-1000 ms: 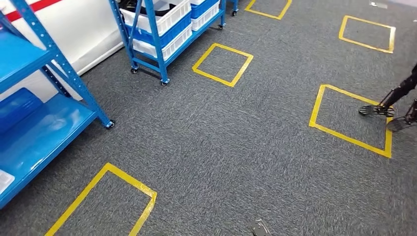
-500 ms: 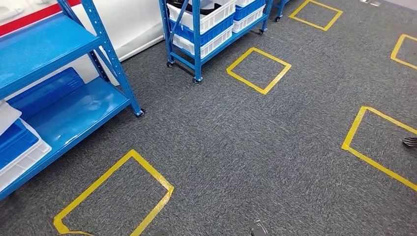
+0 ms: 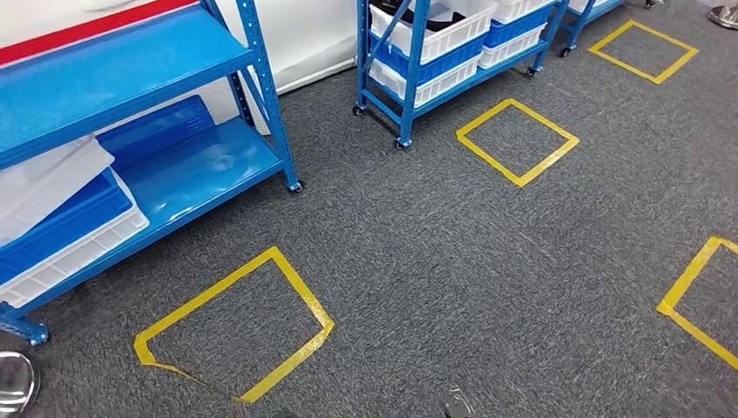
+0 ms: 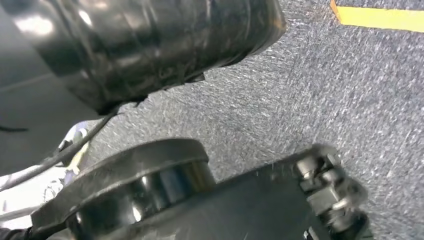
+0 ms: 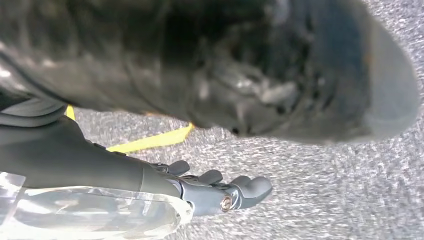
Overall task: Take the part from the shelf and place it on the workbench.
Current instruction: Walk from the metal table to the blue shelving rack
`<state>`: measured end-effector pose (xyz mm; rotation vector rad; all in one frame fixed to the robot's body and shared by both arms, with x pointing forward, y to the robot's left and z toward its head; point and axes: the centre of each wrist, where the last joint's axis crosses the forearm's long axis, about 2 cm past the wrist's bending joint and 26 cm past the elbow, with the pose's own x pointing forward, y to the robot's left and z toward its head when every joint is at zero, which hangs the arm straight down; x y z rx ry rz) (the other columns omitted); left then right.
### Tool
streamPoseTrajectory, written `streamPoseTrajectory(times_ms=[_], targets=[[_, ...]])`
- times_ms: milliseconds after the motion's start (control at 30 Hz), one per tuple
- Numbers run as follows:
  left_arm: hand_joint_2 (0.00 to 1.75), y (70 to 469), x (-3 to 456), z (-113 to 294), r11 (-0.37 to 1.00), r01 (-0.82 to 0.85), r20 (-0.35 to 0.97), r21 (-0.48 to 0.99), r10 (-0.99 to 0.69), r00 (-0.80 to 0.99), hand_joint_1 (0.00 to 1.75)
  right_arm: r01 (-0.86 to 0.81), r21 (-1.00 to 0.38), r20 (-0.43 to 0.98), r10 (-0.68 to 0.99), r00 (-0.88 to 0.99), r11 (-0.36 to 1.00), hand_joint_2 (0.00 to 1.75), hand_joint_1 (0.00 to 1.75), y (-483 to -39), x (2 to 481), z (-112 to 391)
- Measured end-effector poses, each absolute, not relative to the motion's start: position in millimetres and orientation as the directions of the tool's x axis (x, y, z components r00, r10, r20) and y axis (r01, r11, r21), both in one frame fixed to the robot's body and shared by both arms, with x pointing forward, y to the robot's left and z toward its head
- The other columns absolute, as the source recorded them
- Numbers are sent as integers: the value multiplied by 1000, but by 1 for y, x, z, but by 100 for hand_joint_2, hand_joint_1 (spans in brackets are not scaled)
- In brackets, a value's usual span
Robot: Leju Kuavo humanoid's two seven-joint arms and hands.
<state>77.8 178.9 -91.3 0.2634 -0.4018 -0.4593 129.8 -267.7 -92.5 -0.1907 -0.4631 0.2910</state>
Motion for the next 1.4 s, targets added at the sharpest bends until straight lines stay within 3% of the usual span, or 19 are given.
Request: streamPoseTrajectory(times_ms=[600,1400], targets=[[0,178,76,-91,864,382,310,327,-480,821,0,-251,-255,399,338,853,934,0,0,-270,125,-94],[0,177,77,-91,862,398,315,315,-491,813,0,-176,-204,396,246,885,963,0,0,-269,118,-96]])
